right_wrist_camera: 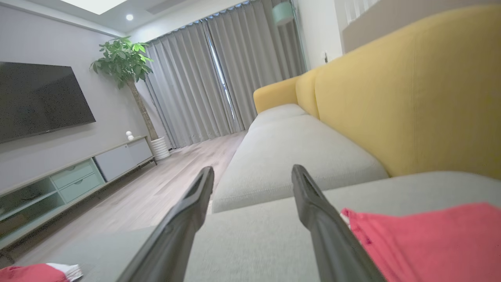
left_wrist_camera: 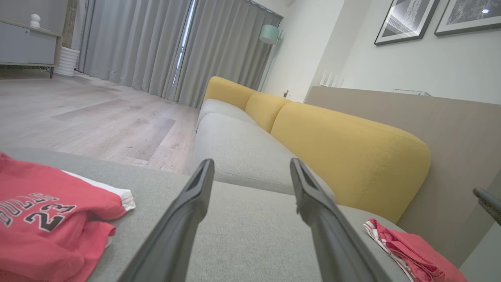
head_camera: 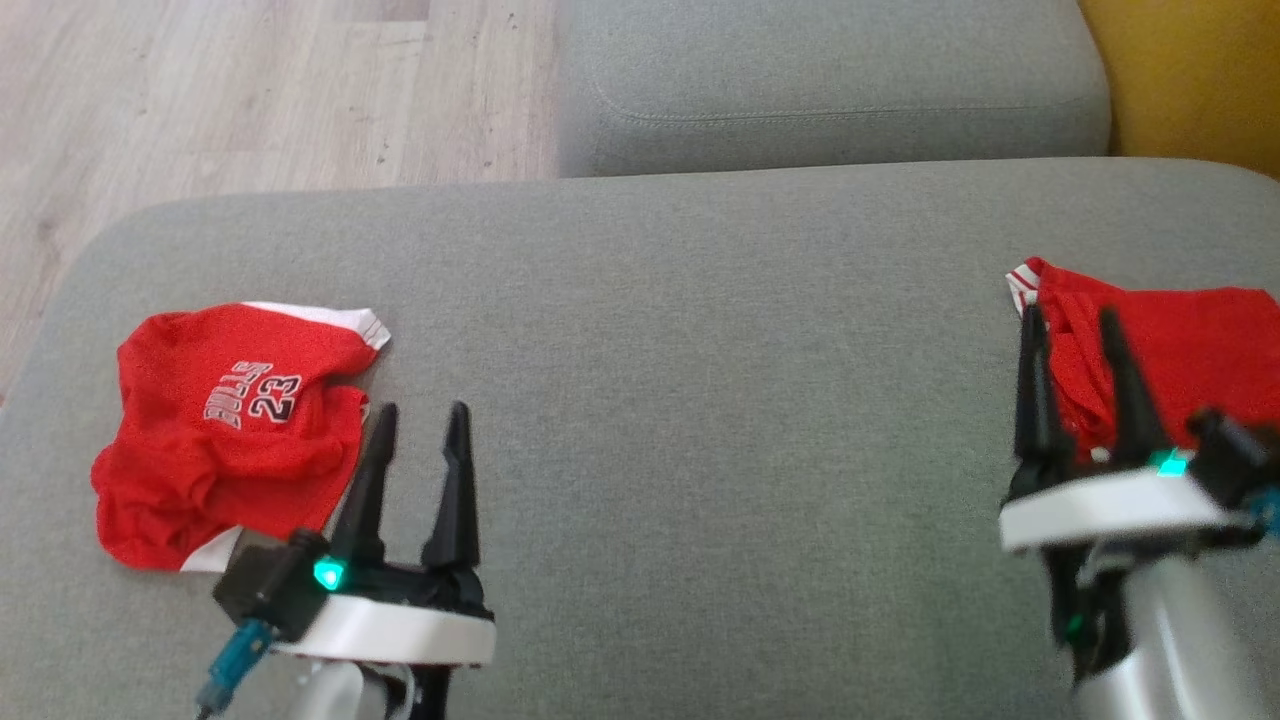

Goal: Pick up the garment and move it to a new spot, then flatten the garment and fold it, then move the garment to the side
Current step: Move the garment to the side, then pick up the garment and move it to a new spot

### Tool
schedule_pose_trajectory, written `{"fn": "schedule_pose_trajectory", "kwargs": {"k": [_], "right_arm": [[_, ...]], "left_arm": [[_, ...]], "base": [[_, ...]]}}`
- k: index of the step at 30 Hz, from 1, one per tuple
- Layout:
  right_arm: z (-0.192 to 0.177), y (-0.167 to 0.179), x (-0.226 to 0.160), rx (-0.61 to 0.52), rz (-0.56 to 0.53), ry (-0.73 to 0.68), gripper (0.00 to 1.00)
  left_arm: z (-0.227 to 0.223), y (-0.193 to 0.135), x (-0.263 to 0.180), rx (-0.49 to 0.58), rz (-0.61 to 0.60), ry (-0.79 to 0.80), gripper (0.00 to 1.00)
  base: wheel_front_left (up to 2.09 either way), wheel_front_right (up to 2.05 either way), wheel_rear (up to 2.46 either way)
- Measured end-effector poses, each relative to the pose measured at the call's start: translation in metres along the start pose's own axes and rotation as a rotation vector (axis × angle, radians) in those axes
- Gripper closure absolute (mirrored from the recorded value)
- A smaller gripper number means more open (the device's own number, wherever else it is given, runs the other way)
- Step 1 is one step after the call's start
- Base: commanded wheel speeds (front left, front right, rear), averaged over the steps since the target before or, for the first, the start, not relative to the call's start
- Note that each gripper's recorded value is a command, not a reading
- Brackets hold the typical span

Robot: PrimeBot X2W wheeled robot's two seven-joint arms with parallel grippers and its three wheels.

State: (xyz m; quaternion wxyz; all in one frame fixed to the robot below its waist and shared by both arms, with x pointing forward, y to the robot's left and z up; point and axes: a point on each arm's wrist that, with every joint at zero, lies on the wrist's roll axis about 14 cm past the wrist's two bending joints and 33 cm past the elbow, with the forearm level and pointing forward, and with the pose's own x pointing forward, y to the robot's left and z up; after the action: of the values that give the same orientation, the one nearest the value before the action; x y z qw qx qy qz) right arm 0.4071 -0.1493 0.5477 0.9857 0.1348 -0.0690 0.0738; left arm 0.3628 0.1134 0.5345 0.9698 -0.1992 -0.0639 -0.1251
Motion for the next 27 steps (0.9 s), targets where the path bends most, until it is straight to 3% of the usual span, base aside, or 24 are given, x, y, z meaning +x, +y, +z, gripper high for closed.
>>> {"fn": "schedule_pose_trajectory", "kwargs": {"k": [7, 27], "right_arm": [[-0.046, 0.002, -0.028, 0.066, -0.015, 0.094, 0.0], [-0.053, -0.001, -0.038, 0.013, -0.015, 0.119, 0.0]], "left_arm": [[-0.011, 0.009, -0.012, -0.005, 0.036, 0.035, 0.0], [-0.021, 0.021, -0.019, 0.014, 0.087, 0.06, 0.0]], "base": [[0.0, 0.0, 0.0], [0.0, 0.0, 0.0]]}}
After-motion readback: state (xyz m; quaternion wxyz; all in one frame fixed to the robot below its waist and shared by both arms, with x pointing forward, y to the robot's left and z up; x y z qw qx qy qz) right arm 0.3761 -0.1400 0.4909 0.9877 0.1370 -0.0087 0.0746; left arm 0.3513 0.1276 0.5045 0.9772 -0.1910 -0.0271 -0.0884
